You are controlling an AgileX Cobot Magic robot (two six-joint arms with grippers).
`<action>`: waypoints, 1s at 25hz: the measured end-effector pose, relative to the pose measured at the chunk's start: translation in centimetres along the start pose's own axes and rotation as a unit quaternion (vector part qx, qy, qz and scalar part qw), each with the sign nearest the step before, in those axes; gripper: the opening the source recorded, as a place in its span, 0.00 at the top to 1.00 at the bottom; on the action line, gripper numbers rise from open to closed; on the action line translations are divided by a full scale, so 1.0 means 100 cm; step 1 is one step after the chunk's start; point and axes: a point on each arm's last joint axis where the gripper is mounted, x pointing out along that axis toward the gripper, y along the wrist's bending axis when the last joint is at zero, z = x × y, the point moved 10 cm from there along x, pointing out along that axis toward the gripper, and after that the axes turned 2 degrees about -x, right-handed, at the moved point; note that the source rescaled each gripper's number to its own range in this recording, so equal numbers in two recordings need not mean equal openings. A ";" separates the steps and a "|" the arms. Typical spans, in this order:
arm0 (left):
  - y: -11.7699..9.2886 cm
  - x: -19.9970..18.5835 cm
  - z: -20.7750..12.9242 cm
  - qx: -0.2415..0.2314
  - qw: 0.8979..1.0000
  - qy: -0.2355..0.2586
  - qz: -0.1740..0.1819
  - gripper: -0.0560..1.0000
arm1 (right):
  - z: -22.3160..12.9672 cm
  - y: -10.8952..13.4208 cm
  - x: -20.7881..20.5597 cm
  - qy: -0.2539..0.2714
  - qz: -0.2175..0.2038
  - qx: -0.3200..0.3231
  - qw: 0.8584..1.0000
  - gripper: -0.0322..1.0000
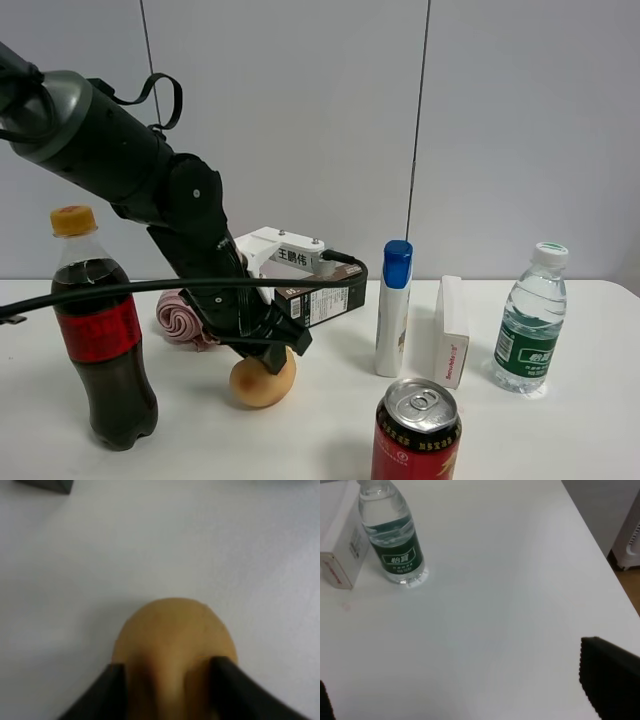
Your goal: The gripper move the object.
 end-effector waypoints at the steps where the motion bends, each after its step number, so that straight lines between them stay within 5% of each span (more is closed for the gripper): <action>1: 0.000 0.000 0.001 -0.001 1.000 -0.002 0.000 0.36 | 0.000 0.000 0.000 0.000 0.000 0.000 1.000 0.00; 3: 0.000 0.000 0.002 -0.002 1.000 -0.006 0.000 0.13 | 0.000 0.000 0.000 0.000 0.000 0.000 1.000 0.00; 6: 0.000 -0.002 0.004 -0.019 1.000 -0.008 0.000 0.02 | 0.000 0.000 0.000 0.000 0.000 0.000 1.000 0.00; 15: -0.003 -0.041 0.028 -0.034 0.998 -0.054 -0.005 0.01 | 0.000 0.000 0.000 0.000 0.000 0.000 1.000 0.00; 20: -0.008 -0.128 0.077 -0.023 0.988 -0.154 -0.010 0.01 | 0.000 0.000 0.000 0.000 0.000 0.000 1.000 0.00; 25: 0.003 -0.224 0.111 0.042 0.967 -0.250 0.040 0.01 | 0.000 0.000 0.000 0.000 0.000 0.000 1.000 0.00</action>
